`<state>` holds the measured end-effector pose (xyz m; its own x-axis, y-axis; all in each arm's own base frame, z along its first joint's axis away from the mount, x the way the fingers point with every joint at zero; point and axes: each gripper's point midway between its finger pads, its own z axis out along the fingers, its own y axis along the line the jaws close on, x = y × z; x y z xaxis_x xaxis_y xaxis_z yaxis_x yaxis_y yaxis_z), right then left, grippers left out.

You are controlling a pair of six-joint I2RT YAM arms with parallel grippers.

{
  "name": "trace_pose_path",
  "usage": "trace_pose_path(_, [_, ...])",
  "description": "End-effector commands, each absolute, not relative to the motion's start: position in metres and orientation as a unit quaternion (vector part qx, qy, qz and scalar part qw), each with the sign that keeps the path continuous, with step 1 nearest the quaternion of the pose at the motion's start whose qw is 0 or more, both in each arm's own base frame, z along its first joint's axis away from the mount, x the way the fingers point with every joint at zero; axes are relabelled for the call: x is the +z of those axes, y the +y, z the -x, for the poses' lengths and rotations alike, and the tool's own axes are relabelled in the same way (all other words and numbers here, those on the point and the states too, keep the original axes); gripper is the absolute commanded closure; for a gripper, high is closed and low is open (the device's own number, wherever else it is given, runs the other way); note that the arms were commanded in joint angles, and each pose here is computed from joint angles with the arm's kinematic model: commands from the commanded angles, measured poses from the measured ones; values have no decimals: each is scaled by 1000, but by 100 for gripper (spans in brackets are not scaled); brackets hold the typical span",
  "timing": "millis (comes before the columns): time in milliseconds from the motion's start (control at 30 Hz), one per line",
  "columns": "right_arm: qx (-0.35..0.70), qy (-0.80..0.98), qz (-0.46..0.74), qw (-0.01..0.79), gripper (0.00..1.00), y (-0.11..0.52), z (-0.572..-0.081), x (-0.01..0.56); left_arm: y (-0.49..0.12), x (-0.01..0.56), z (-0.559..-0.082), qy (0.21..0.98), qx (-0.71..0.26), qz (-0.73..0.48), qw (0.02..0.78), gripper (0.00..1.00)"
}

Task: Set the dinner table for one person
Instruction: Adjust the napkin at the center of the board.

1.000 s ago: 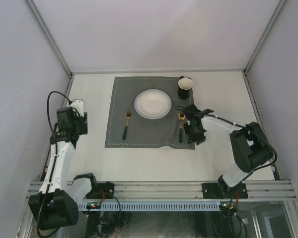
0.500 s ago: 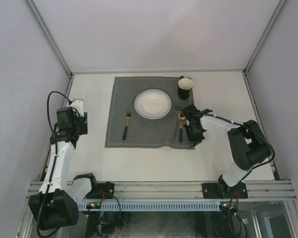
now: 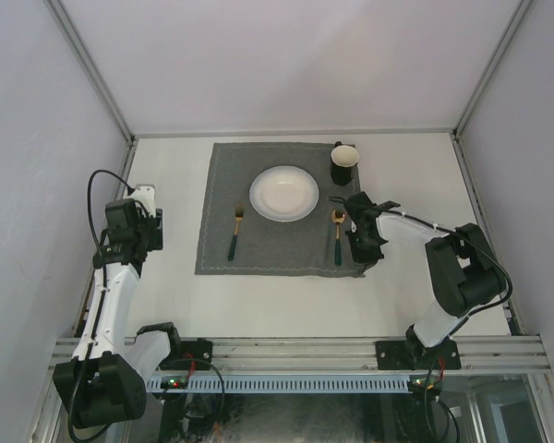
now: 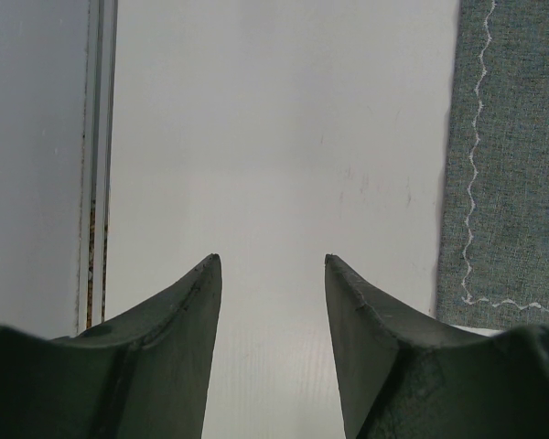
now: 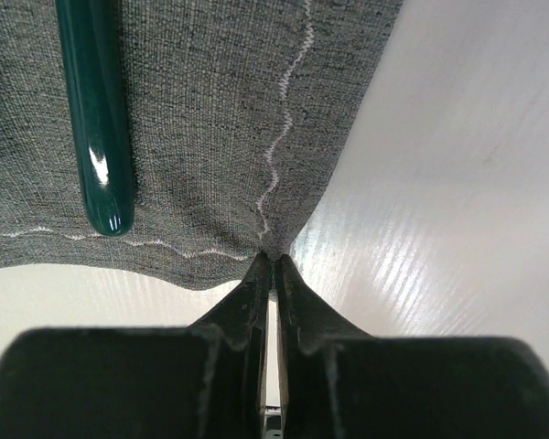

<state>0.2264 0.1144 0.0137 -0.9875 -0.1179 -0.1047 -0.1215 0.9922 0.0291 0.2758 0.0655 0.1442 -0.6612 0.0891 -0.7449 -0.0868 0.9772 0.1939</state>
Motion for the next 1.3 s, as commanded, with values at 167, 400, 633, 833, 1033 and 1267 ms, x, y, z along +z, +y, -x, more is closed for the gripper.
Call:
trace_pose_path(167, [21, 995, 62, 70, 100, 110, -229, 28, 67, 157, -280, 895, 109, -5, 432, 47])
trace_pose_path(400, [22, 995, 60, 73, 100, 108, -227, 32, 67, 157, -280, 895, 108, -5, 433, 47])
trace_pose_path(633, [22, 996, 56, 60, 100, 107, -224, 30, 66, 158, -280, 895, 107, -6, 434, 47])
trace_pose_path(833, [-5, 998, 43, 44, 100, 100, -222, 19, 66, 157, -280, 895, 107, -6, 433, 47])
trace_pose_path(1033, [-35, 998, 41, 29, 100, 95, -220, 8, 66, 157, -280, 896, 107, -6, 432, 47])
trace_pose_path(1267, [-39, 998, 31, 31, 94, 90, -222, 9, 67, 155, -281, 897, 108, -6, 428, 47])
